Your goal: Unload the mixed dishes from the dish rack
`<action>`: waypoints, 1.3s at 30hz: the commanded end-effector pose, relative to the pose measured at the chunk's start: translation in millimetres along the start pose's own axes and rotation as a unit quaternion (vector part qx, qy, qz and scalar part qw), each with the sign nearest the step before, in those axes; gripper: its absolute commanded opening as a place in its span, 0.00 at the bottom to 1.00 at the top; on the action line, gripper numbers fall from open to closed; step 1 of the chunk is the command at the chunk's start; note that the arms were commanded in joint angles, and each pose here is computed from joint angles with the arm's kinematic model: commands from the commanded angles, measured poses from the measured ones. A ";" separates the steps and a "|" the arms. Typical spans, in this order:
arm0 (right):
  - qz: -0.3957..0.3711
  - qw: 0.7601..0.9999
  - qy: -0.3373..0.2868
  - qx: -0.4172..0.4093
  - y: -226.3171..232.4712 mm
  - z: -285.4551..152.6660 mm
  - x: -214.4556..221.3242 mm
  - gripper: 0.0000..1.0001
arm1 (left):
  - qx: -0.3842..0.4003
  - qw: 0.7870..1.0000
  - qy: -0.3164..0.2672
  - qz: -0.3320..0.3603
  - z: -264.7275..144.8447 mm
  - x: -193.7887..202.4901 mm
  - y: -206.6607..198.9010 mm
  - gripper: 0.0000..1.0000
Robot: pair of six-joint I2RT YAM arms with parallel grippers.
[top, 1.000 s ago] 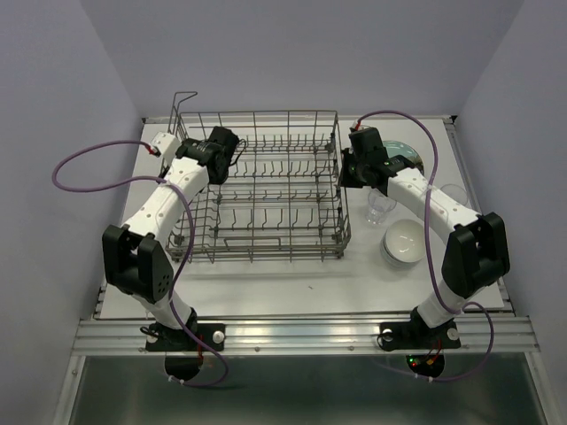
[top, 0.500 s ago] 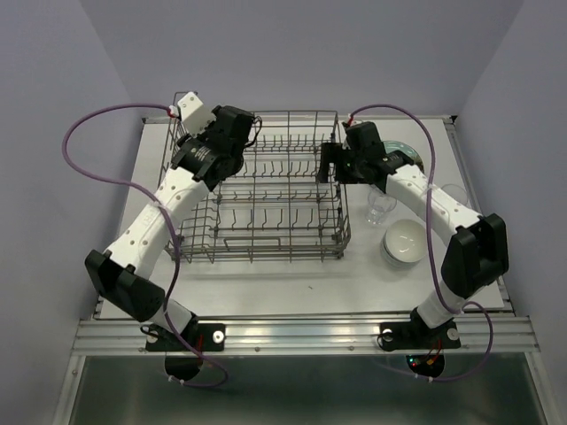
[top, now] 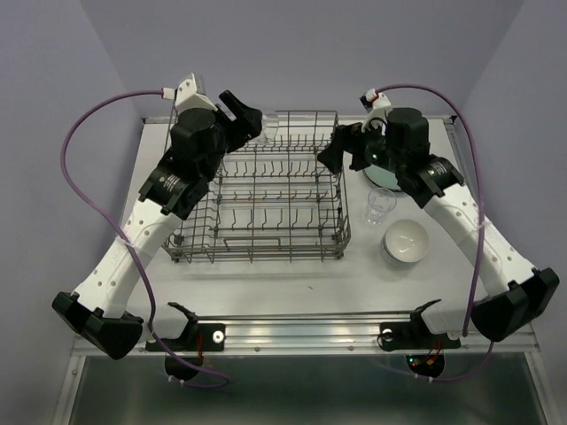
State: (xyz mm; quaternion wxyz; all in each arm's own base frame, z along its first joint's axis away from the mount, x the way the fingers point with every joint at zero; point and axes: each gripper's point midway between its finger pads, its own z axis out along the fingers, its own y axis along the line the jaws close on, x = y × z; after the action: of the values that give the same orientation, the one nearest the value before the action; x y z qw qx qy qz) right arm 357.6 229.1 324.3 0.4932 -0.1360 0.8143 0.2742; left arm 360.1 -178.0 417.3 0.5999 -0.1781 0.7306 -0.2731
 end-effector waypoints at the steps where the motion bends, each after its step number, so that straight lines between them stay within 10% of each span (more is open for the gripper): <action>1: -0.075 0.972 -0.051 -0.218 78.1 -34.9 -17.4 1.00 | 0.162 0.986 0.019 -0.020 -18.6 -2.6 -60.3 0.00; 21: -0.048 0.889 -0.170 -0.422 144.8 -56.9 -71.2 0.97 | 0.252 0.954 0.097 -0.132 -24.9 43.5 -80.0 0.00; 26: -0.029 0.884 -0.176 -0.432 150.1 -58.2 -75.6 0.35 | 0.266 0.946 0.097 -0.155 -27.8 44.3 -82.7 0.00; 30: -0.019 0.887 -0.187 -0.422 148.0 -58.5 -80.0 0.12 | 0.279 0.941 0.106 -0.156 -31.8 47.0 -86.2 0.00; 36: -0.001 0.903 -0.216 -0.372 136.3 -55.8 -93.0 0.01 | 0.282 0.940 0.116 -0.154 -34.0 53.7 -83.6 0.51; 39: -0.004 0.910 -0.225 -0.348 131.2 -55.5 -99.1 0.01 | 0.274 0.942 0.118 -0.152 -33.6 54.3 -80.9 0.97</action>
State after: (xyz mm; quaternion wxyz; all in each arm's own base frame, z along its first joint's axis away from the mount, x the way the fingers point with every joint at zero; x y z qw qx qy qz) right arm 294.1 308.4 441.1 0.5100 -0.2469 0.5647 0.6001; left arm 318.0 -265.6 433.6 0.4878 -0.0993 0.6502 -0.5740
